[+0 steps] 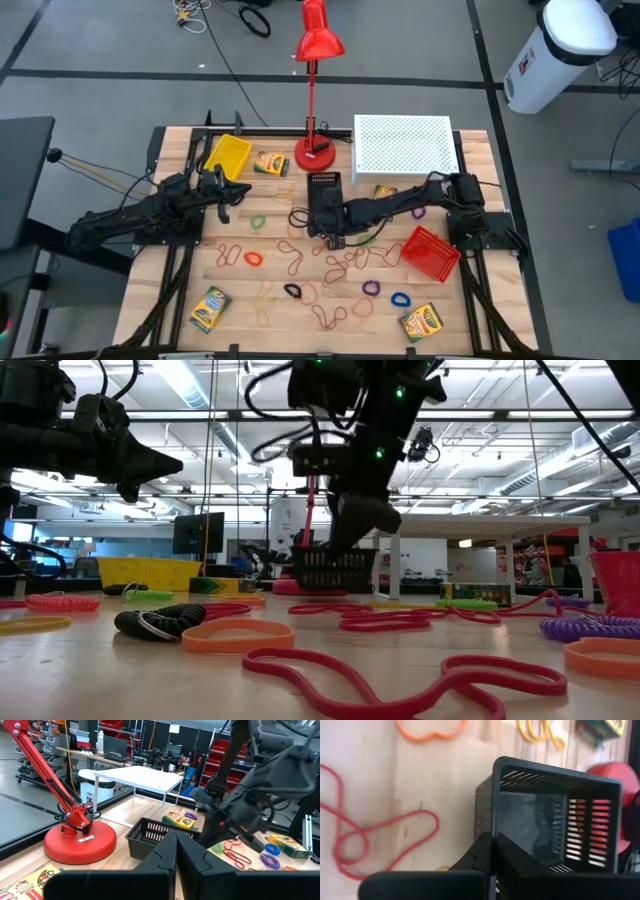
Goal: Pick & Place Office Desk Supplies
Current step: Put the black bin onto the shelf
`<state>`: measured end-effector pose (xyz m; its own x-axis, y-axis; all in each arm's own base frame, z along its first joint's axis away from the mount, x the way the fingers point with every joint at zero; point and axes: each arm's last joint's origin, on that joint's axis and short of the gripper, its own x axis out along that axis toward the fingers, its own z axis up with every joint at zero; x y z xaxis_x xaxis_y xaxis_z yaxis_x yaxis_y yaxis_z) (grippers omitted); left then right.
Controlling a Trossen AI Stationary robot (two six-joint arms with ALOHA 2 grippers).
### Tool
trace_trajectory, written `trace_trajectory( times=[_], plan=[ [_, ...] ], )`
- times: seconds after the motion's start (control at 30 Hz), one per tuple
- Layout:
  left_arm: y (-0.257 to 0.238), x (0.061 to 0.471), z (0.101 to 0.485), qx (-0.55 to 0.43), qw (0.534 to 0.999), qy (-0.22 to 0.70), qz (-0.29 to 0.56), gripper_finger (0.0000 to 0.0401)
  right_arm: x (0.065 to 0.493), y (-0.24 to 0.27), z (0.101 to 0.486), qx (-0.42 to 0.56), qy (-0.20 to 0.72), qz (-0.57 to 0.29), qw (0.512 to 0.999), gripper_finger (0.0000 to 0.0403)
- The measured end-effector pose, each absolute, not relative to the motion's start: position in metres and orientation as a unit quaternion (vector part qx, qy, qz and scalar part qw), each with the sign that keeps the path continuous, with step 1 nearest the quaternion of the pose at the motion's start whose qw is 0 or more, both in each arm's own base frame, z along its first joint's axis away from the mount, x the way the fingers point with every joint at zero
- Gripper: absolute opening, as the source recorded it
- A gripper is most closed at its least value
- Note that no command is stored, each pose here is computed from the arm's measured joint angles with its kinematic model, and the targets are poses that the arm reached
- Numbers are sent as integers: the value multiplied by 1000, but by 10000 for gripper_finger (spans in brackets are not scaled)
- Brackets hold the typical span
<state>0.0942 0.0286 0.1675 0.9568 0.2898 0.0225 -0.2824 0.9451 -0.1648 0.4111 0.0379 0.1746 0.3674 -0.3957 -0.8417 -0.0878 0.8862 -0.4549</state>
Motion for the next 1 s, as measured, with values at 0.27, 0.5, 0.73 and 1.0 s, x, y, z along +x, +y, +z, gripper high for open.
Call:
trace_trajectory(
  times=[0.27,0.5,0.73,1.0],
  plan=[
    [29,94,168,-80,986,-23,145,8,413,84,221,-243,537,-68,805,10],
    [29,94,168,-80,986,-24,145,8,383,97,289,-263,529,-120,798,20],
    [29,94,168,-80,986,-23,145,8,342,39,331,-248,553,-165,778,12],
    [29,94,168,-80,986,-24,145,8,314,-63,335,-193,587,-160,770,12]
  ],
)
